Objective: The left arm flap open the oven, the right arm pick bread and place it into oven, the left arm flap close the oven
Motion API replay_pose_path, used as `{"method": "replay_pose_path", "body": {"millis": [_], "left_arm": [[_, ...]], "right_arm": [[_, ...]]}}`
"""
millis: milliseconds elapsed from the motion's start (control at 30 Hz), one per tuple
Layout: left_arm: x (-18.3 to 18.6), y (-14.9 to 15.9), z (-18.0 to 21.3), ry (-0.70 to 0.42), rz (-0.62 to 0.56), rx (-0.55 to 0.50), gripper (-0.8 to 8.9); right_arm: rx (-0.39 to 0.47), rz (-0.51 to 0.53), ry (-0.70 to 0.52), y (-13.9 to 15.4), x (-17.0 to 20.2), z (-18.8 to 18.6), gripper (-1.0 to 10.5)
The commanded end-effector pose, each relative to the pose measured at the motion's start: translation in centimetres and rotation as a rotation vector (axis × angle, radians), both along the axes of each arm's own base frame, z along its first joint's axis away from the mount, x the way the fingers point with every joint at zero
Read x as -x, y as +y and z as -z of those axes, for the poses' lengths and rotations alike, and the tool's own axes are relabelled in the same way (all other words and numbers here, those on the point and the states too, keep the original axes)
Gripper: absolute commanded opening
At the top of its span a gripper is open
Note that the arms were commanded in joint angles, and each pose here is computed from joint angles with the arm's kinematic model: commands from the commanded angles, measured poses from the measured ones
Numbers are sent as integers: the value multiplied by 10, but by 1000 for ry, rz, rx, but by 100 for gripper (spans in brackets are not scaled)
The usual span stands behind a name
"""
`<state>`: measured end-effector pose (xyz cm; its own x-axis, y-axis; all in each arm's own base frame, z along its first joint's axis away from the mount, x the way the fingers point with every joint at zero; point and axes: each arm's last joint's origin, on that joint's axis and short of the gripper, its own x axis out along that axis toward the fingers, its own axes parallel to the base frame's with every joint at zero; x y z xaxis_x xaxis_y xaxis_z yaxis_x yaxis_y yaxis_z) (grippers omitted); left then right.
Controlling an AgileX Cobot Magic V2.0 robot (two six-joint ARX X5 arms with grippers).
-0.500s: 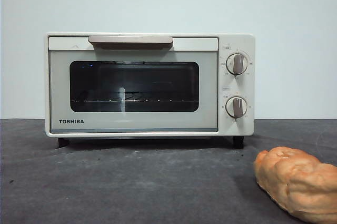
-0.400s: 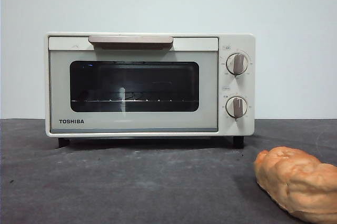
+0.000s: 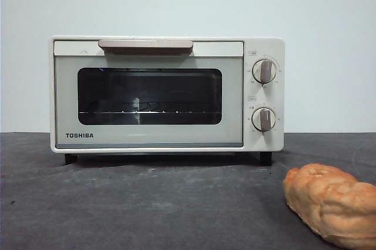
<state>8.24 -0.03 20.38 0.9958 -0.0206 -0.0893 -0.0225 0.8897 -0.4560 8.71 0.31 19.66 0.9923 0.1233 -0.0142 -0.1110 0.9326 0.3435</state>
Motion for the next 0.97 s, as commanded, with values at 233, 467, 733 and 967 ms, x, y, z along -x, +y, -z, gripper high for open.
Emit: {"method": "replay_pose_path", "body": {"millis": [233,467,733,967], "left_arm": [[10,-2,-55,-3,71,-49,16],[8,-6,-89,119,231,-178,16],[-2,-11,-111,244,468,-221,16],[-7,-16,-125,351,613,-240,16]], "right_arm": [[0,0,-55,0,17,-56,6],[72,-140,53,4,16,-91,6],[121,-398,260,10,-5,-111,6],[160,-525,446,17,-16,-126,6]]}}
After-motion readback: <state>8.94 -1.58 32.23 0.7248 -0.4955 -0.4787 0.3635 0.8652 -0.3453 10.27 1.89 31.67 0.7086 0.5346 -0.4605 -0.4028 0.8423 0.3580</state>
